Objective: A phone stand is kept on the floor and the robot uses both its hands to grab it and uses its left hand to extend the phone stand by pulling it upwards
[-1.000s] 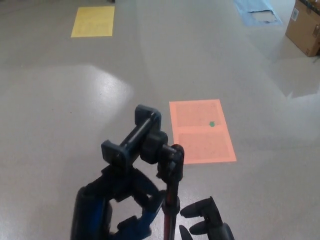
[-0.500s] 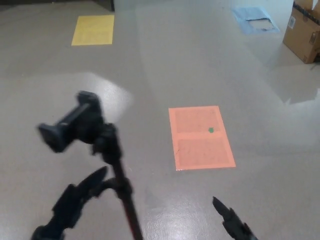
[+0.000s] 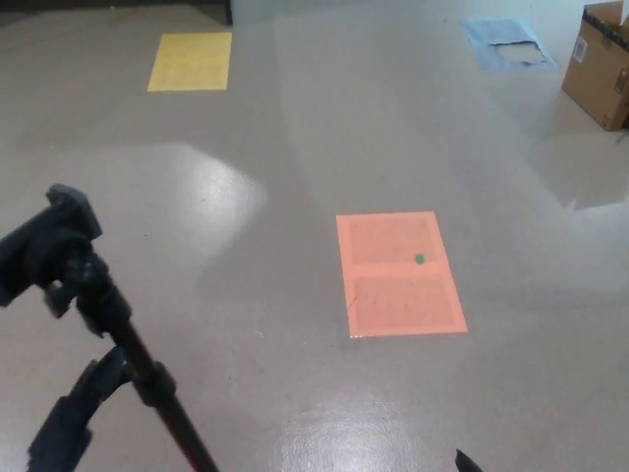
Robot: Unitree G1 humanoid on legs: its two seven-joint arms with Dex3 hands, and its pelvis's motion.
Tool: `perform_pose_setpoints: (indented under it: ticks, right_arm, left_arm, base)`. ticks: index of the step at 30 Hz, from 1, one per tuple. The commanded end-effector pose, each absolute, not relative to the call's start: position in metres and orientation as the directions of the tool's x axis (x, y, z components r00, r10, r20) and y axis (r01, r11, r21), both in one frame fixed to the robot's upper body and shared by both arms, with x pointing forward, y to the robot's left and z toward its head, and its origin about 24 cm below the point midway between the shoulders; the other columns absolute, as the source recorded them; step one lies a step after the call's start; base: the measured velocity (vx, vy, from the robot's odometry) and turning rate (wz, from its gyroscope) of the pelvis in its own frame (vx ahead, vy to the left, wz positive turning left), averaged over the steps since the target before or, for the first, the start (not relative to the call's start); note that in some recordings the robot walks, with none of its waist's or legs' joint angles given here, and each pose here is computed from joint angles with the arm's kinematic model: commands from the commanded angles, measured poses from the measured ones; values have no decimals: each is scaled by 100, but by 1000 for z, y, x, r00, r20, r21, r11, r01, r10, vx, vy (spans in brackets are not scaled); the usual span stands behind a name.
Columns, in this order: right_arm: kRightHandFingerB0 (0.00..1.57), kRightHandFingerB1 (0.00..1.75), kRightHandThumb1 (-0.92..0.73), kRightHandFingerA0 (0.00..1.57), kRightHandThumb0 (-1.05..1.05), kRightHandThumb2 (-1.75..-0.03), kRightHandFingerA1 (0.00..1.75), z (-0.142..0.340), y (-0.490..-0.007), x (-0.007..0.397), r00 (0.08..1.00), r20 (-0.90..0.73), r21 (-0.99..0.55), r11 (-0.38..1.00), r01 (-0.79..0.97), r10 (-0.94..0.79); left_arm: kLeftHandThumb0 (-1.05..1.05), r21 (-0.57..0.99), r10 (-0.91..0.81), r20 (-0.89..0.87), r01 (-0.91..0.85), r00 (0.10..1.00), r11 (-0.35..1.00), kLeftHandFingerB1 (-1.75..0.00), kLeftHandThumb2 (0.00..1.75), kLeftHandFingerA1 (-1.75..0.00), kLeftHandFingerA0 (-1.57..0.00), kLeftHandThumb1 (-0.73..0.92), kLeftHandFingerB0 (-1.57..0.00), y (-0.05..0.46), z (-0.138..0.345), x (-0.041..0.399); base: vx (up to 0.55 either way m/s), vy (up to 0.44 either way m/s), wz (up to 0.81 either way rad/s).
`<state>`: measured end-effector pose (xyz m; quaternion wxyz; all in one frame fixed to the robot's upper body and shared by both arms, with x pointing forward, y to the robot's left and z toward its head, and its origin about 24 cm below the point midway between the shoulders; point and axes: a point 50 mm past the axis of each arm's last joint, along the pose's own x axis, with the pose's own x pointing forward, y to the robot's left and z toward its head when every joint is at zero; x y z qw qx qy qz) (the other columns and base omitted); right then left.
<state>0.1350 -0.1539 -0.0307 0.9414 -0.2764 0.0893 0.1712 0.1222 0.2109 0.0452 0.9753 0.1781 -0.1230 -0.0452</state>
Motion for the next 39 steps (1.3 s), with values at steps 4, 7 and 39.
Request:
perform_pose_setpoints:
  ticks: [4, 7, 39]
  right_arm:
    - [0, 14, -70, 0, -105, -110, 20, -27, -163, 126, 922, -250, -469, 796, -383, 296]
    - [0, 10, -71, 0, -105, -105, 16, -28, -161, 125, 923, -246, -479, 790, -382, 297]
    - [0, 16, -71, 0, -103, -112, 22, -27, -158, 123, 935, -217, -525, 774, -353, 279]
  left_arm:
    - [-80, 289, -77, -121, 109, 990, 951, -26, 91, -36, -4, 48, -3, 216, -7, 91]
    - [-91, 280, -94, -92, 116, 991, 953, -28, 91, -36, -5, 56, 0, 213, -4, 92]
    - [-39, 182, -217, 39, 206, 975, 961, -48, 91, -49, 0, 24, 0, 157, 12, 97]
  base:
    - [0, 0, 0]
    - [0, 0, 0]
    - [0, 0, 0]
